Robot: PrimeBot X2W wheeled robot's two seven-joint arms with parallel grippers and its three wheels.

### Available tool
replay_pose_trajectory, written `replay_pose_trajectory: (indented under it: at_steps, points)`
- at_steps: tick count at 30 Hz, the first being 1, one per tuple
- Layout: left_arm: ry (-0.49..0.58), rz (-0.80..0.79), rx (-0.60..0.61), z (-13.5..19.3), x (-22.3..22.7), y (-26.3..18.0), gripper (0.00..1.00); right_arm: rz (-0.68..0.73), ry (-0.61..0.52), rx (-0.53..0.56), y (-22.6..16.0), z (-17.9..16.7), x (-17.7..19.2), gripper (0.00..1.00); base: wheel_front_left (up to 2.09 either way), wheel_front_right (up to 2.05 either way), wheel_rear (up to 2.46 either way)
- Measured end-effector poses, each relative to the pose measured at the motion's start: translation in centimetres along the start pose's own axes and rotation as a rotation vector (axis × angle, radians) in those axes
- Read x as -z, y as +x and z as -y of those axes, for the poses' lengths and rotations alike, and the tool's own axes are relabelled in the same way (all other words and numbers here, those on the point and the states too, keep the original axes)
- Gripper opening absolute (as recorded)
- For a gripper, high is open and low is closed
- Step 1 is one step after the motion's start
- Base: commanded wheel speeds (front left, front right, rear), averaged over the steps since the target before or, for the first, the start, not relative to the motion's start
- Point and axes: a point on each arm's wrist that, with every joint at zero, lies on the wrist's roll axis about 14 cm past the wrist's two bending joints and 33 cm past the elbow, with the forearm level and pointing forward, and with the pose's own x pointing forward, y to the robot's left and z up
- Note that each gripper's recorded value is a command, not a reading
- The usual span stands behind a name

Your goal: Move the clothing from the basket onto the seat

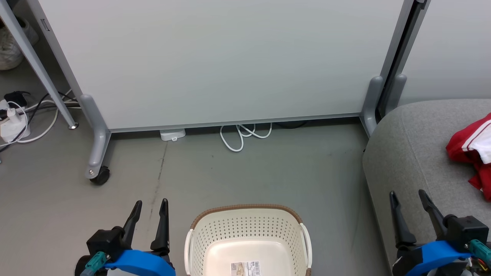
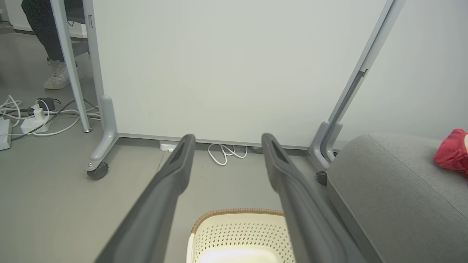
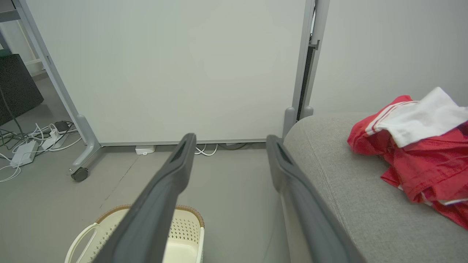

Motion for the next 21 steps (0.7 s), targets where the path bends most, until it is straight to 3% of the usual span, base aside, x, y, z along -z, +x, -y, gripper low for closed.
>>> replay_pose_trajectory:
  at_steps: [7, 8, 14, 21]
  points:
    - [-0.012, -0.015, -0.003, 0.0, 0.5, -0.2, 1.0, -0.005, 0.01, -0.012, 0.1, -0.4, 0.2, 1.0, 0.0, 0.0, 0.0]
    - [-0.017, -0.02, -0.007, -0.1, 0.7, -0.3, 0.0, -0.013, 0.011, -0.013, 0.1, -0.5, 0.4, 0.0, 0.0, 0.0, 0.0]
    - [-0.045, -0.117, -0.043, -0.6, 4.0, -2.1, 0.0, -0.089, 0.027, -0.006, -0.6, -0.5, 2.9, 0.0, 0.0, 0.0, 0.0]
    - [-0.158, -0.122, -0.085, -1.2, 4.0, -2.1, 0.0, -0.108, 0.162, 0.02, -0.7, -0.1, 3.4, 0.0, 0.0, 0.0, 0.0]
